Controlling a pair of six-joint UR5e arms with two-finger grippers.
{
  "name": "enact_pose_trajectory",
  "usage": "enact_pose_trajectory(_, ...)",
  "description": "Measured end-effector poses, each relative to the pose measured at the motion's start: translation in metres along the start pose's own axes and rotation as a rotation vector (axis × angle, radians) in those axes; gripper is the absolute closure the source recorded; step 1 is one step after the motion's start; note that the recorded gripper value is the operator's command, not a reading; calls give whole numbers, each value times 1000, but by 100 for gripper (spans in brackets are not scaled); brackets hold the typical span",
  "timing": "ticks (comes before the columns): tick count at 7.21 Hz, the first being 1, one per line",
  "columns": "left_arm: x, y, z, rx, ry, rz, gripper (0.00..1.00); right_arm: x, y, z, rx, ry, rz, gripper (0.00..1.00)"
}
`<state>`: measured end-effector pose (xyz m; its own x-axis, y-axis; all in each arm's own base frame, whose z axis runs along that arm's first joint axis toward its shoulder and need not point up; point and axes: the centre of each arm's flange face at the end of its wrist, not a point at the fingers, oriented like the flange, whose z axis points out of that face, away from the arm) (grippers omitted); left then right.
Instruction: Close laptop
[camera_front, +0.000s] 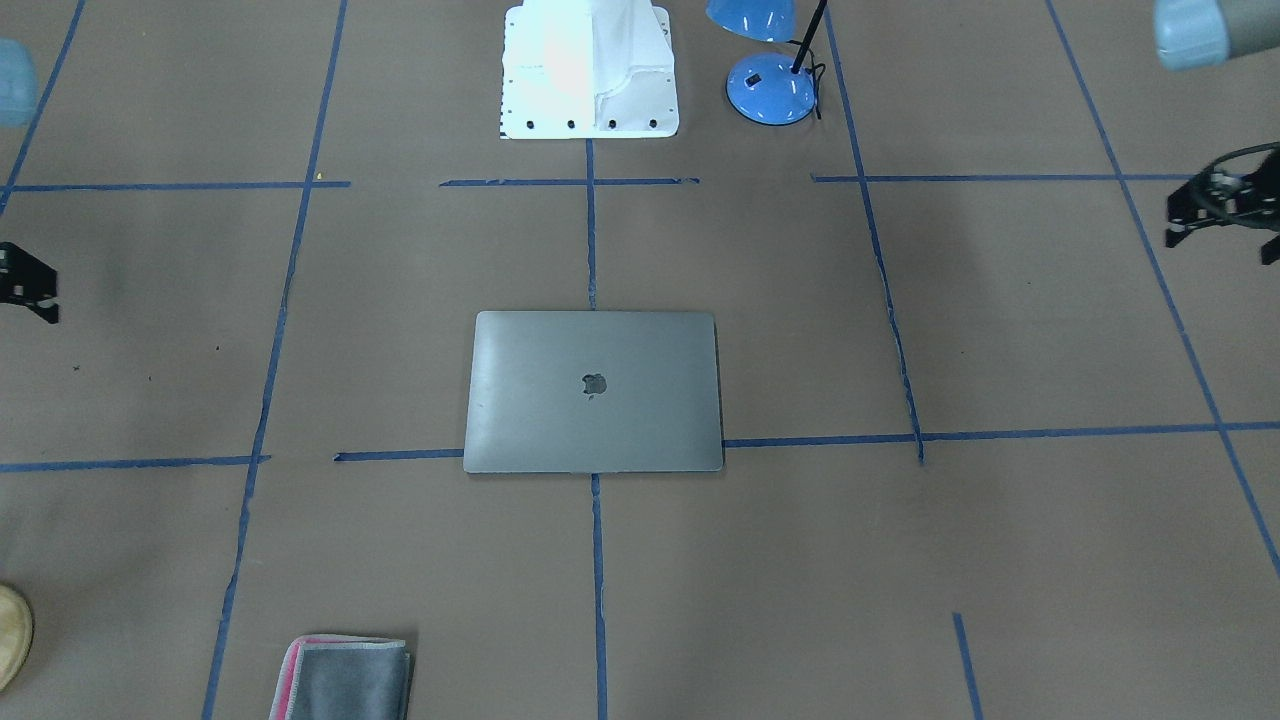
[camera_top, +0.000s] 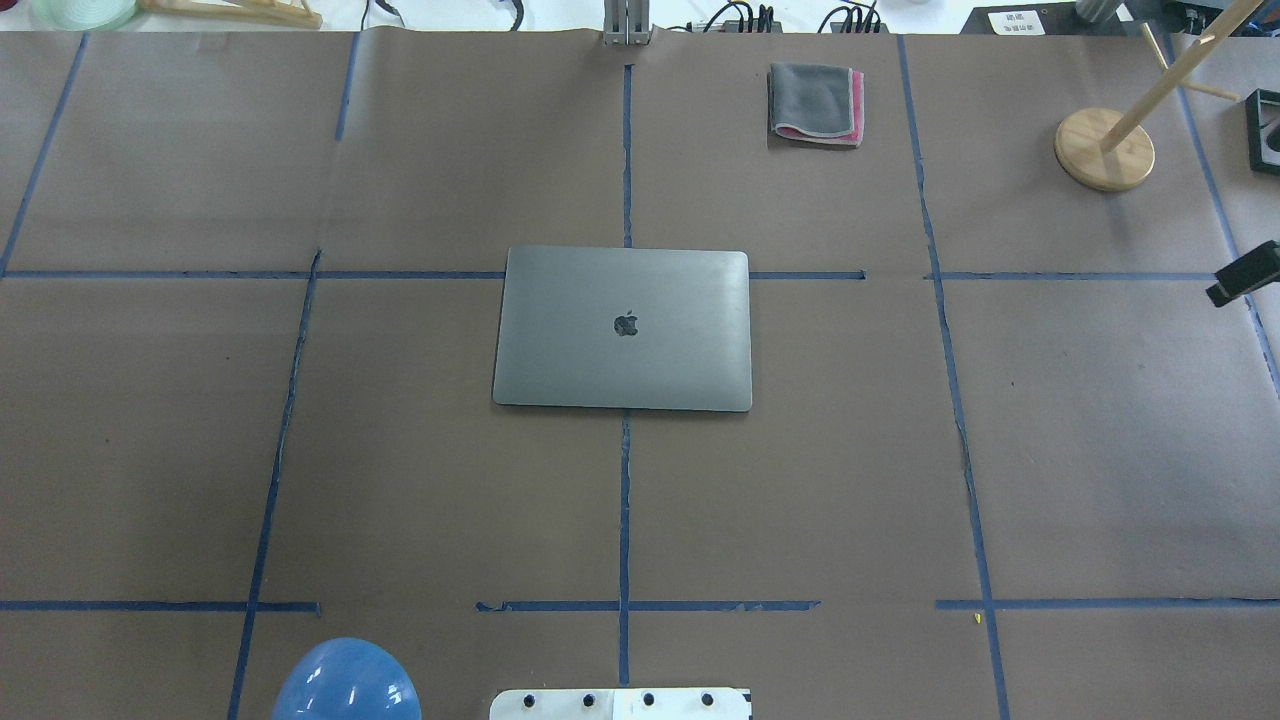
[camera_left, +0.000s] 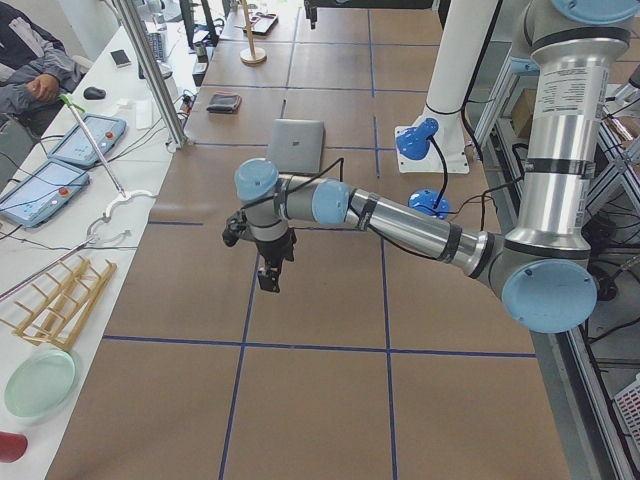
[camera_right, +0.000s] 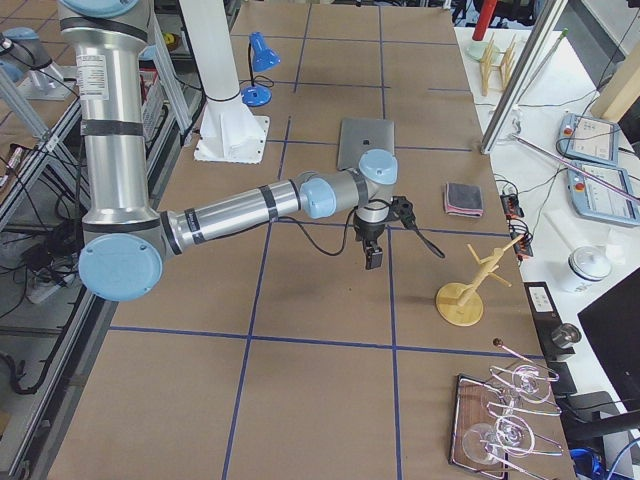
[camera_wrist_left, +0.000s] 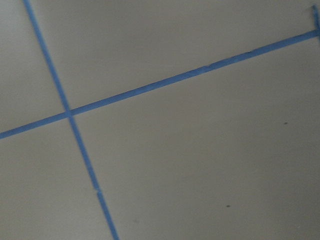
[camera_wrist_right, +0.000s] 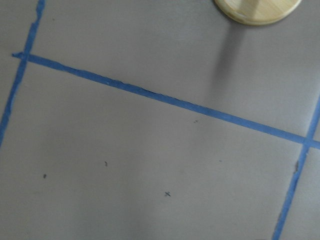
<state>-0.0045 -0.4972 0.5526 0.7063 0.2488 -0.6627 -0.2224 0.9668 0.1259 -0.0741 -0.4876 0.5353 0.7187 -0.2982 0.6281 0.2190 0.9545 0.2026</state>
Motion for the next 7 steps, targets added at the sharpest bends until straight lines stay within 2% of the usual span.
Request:
enact_pose_trajectory(1,-52,22,2,2,21,-27,0,36,32,-3,-6,-21,10,0)
enact_pose_trajectory(3,-101,65,5,8,39,-66,0,79,80,-8,-2,-43,76,0)
enact_pose_trajectory(5,-111,92,17,-11,48,-94,0,91,98,-11,2,-41,110,0)
enact_pose_trajectory(7,-117,101,27,-25,47,-101,0,100,109,-11,1,-37,136,1)
